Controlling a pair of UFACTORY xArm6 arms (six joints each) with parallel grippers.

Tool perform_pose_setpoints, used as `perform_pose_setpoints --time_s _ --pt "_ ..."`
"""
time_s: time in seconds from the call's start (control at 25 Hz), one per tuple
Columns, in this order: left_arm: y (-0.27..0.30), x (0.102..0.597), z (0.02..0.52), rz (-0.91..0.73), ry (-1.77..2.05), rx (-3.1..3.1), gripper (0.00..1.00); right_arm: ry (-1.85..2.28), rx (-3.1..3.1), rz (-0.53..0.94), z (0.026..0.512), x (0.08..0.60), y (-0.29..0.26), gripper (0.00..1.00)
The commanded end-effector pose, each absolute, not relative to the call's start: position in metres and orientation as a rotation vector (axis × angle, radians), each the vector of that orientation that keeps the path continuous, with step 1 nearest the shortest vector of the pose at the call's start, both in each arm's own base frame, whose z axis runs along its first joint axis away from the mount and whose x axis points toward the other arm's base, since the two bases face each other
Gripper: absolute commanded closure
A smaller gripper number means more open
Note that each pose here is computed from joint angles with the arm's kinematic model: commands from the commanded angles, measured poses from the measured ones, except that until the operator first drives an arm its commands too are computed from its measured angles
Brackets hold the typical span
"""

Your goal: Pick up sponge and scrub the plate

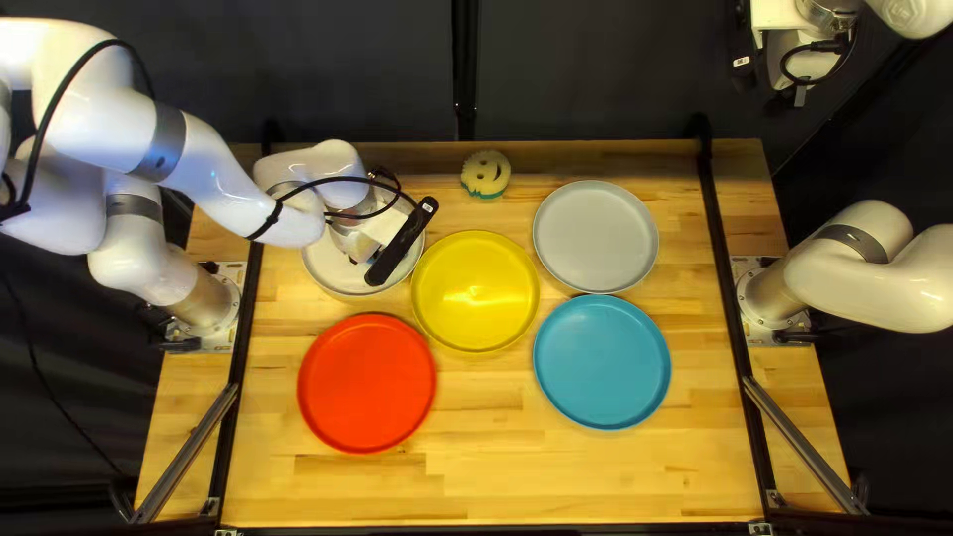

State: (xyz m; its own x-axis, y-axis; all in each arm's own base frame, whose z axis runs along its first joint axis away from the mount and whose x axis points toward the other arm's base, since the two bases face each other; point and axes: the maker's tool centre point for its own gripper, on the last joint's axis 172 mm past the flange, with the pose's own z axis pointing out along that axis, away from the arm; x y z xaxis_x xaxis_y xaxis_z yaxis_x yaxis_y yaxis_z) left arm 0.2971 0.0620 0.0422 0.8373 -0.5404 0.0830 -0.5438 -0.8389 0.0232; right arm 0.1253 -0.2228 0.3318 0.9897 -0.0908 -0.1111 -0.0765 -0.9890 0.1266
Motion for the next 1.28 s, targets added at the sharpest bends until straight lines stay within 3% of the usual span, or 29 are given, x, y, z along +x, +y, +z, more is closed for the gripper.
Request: perform_pose_setpoints --time_s 0.04,0.32,0.96,1.28 --pt "0.053 0.284 0.045 0.108 -0.853 2.971 1.0 -0.127 3.011 -0.177 0.332 0.125 -0.223 0.0" --pt "0.055 0.278 0.042 0.102 -0.831 2.973 1.0 -0.127 3.011 -0.177 0.332 0.125 -0.223 0.0" --pt "0.102 0.324 0.049 0.142 -0.862 2.964 1.0 -0.127 3.011 -0.177 0.332 0.125 -0.223 0.0" --pt "0.102 0.304 0.046 0.127 -0.853 2.956 1.0 -0.127 3.011 -0.177 0.332 0.125 -0.223 0.0"
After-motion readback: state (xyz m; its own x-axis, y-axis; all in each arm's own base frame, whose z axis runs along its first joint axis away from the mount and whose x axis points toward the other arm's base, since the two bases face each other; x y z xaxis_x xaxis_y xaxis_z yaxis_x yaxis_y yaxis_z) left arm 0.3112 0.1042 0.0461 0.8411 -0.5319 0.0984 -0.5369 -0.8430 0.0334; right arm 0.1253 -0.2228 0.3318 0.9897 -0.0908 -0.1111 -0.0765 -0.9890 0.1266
